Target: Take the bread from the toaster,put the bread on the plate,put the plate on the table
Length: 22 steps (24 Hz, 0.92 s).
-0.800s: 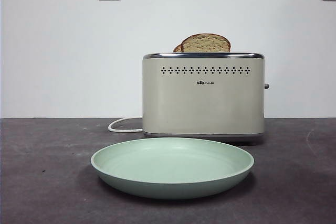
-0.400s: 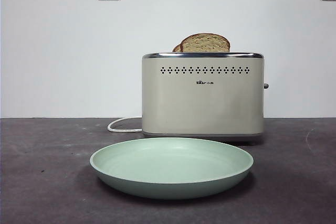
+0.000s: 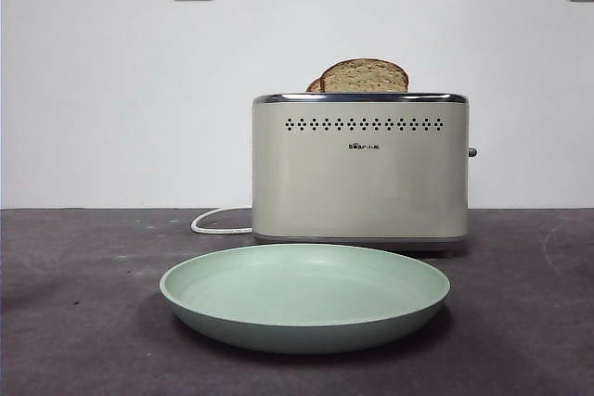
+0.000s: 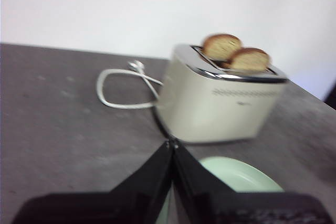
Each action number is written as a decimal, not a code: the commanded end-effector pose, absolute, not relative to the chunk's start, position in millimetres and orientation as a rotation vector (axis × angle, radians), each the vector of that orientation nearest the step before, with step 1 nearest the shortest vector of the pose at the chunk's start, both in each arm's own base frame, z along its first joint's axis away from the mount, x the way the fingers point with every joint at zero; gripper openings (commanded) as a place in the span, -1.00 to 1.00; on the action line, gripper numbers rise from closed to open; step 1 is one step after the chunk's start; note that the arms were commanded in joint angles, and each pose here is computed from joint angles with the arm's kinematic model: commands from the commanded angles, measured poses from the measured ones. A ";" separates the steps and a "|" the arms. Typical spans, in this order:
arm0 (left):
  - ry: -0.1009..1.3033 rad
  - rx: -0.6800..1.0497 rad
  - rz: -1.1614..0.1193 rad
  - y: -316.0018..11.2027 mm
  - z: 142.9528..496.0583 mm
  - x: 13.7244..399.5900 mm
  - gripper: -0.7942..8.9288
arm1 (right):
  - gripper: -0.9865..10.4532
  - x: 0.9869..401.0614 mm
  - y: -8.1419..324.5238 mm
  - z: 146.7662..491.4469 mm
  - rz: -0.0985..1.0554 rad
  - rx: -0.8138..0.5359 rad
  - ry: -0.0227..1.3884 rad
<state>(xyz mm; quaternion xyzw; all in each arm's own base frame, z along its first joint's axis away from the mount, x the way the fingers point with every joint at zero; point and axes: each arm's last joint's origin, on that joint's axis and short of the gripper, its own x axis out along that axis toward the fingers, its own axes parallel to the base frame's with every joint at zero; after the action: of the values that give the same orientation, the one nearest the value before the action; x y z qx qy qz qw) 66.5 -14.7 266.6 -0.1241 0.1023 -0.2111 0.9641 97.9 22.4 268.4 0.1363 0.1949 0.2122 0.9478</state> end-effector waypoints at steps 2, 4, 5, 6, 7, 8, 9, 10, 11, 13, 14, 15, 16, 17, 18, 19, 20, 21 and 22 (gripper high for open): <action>0.278 -0.226 -0.514 -16.9 282.6 65.5 -0.85 | -0.85 98.1 24.5 294.0 0.508 0.202 0.481; 0.327 -0.229 -0.553 -18.0 289.6 65.1 -0.85 | -0.85 98.4 24.5 304.6 0.511 0.171 0.540; 0.355 -0.226 -0.572 -18.5 293.2 65.0 -0.85 | -0.85 98.4 24.5 310.3 0.514 0.151 0.575; 0.373 -0.224 -0.582 -18.7 296.1 64.9 -0.85 | -0.85 98.5 24.5 314.2 0.518 0.135 0.599; 0.390 -0.222 -0.591 -19.0 298.8 64.9 -0.85 | -0.85 98.4 24.5 317.8 0.521 0.121 0.623; 0.407 -0.218 -0.608 -19.4 302.0 64.6 -0.85 | -0.85 98.2 24.5 321.6 0.525 0.108 0.652; 0.423 -0.219 -0.621 -19.7 305.1 64.3 -0.85 | -0.85 98.0 24.5 324.9 0.529 0.095 0.680; 0.433 -0.214 -0.636 -20.0 307.7 63.9 -0.85 | -0.85 97.5 24.4 327.3 0.532 0.086 0.702; 0.451 -0.215 -0.654 -20.4 310.8 63.2 -0.85 | -0.85 96.9 24.3 329.9 0.536 0.075 0.731; 0.470 -0.208 -0.671 -20.7 315.0 61.7 -0.85 | -0.85 96.0 24.2 332.6 0.544 0.057 0.766; 0.481 -0.202 -0.679 -20.8 316.8 60.7 -0.85 | -0.85 95.9 24.2 333.3 0.548 0.049 0.780; 0.490 -0.194 -0.684 -20.9 318.2 59.9 -0.85 | -0.85 96.1 24.2 333.3 0.549 0.046 0.790; 0.498 -0.189 -0.684 -20.8 319.2 59.3 -0.85 | -0.85 96.3 24.2 333.1 0.549 0.047 0.796; 0.502 -0.181 -0.687 -20.8 319.9 58.4 -0.85 | -0.85 96.5 24.3 332.6 0.549 0.049 0.801; 0.506 -0.175 -0.688 -20.7 320.4 57.8 -0.85 | -0.85 96.9 24.3 332.5 0.548 0.049 0.805; 0.509 -0.175 -0.687 -20.7 320.7 57.4 -0.85 | -0.85 97.0 24.3 332.4 0.548 0.049 0.805; 0.510 -0.176 -0.687 -20.7 320.7 57.2 -0.85 | -0.85 97.0 24.3 332.4 0.548 0.049 0.805; 0.509 -0.176 -0.687 -20.7 320.9 57.2 -0.85 | -0.85 97.0 24.3 332.3 0.549 0.049 0.805; 0.509 -0.176 -0.687 -20.7 320.8 57.2 -0.85 | -0.83 97.0 24.3 332.3 0.548 0.049 0.805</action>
<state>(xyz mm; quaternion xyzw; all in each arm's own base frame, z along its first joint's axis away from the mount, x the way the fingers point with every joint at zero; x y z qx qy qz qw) 57.3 -20.6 320.2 -0.0944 0.2520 -0.3276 0.9057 97.2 24.1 331.2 0.0291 0.3918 0.2595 0.8822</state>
